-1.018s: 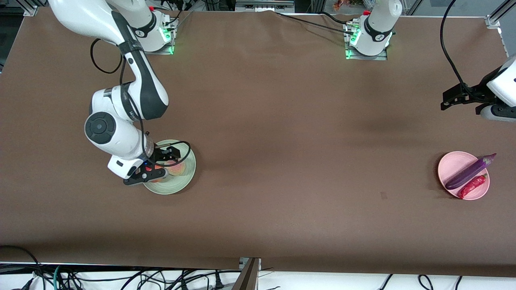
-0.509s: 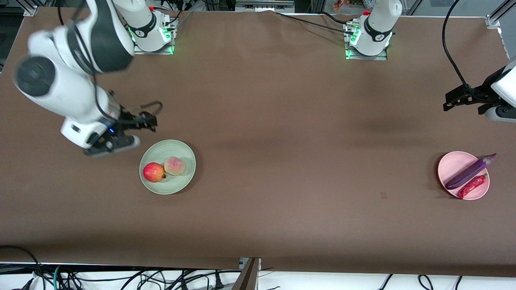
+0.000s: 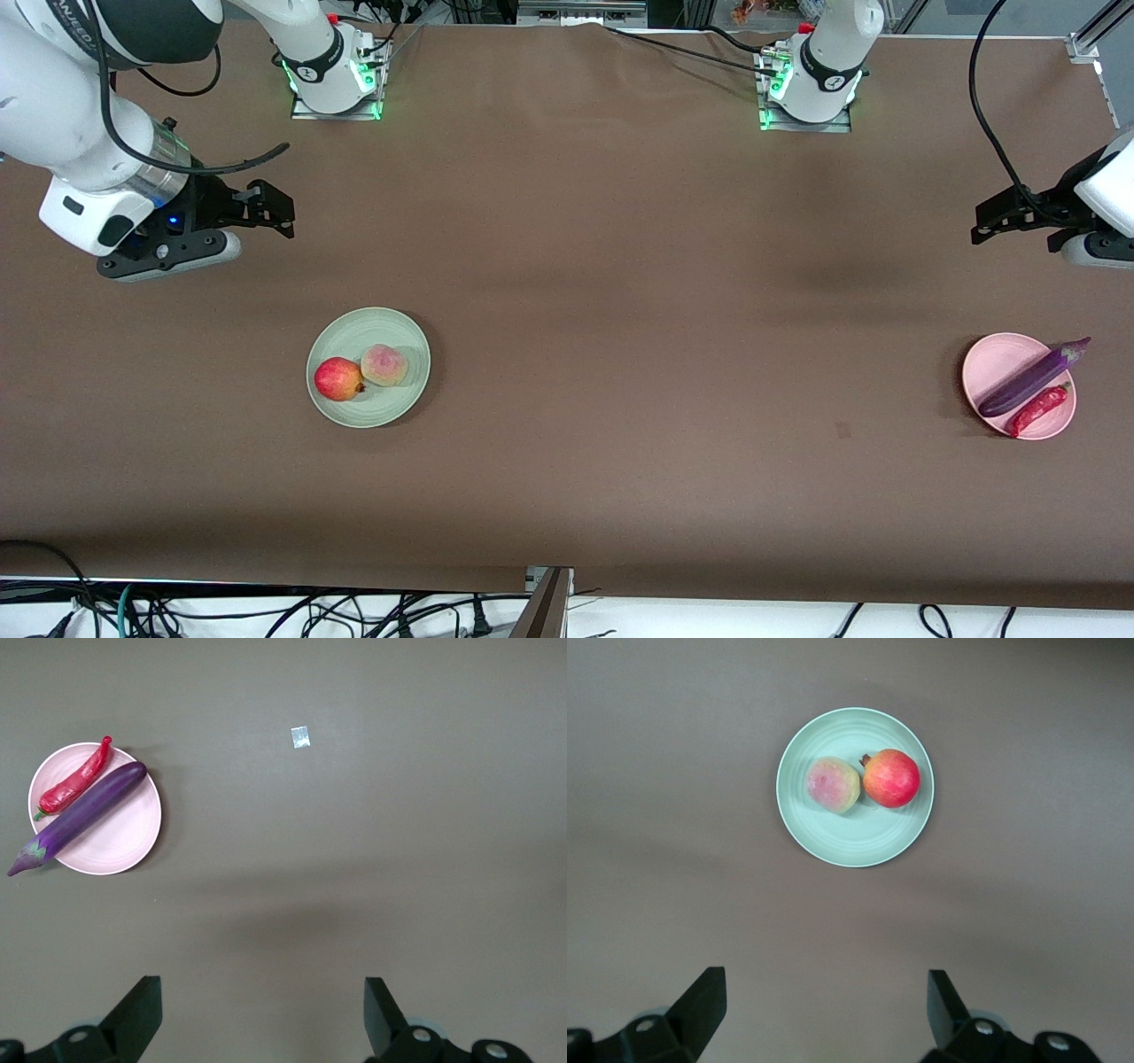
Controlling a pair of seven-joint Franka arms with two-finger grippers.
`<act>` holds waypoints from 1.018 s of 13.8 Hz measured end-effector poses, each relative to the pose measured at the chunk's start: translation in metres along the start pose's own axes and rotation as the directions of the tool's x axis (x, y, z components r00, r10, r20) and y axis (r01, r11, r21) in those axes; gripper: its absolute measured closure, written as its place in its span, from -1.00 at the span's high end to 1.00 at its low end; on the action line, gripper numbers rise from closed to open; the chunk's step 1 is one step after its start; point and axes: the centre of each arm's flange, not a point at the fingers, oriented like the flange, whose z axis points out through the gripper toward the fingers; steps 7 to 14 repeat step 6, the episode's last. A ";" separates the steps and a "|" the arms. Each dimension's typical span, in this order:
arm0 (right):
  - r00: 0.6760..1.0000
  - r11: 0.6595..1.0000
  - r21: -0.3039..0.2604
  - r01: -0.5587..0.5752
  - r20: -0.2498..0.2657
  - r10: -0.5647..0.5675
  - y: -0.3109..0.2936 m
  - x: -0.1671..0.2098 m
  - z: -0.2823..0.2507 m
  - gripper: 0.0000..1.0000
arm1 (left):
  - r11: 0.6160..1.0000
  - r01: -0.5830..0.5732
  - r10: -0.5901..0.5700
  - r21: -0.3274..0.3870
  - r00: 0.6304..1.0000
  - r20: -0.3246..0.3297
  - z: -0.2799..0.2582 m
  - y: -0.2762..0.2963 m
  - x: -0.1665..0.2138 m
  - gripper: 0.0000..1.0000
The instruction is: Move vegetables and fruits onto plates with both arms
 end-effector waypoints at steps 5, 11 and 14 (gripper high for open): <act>1.000 1.000 -0.004 -0.013 -0.019 0.012 0.009 0.000 -0.009 1.00 | 1.000 0.000 0.000 0.000 1.000 0.000 0.000 0.000 0.000 1.00; 1.000 1.000 -0.004 -0.014 -0.022 0.014 0.009 0.001 -0.010 1.00 | 1.000 -0.001 0.001 0.000 1.000 0.000 0.000 0.000 0.000 1.00; 1.000 1.000 -0.004 -0.014 -0.022 0.014 0.009 0.001 -0.010 1.00 | 1.000 -0.001 0.001 0.000 1.000 0.000 0.000 0.000 0.000 1.00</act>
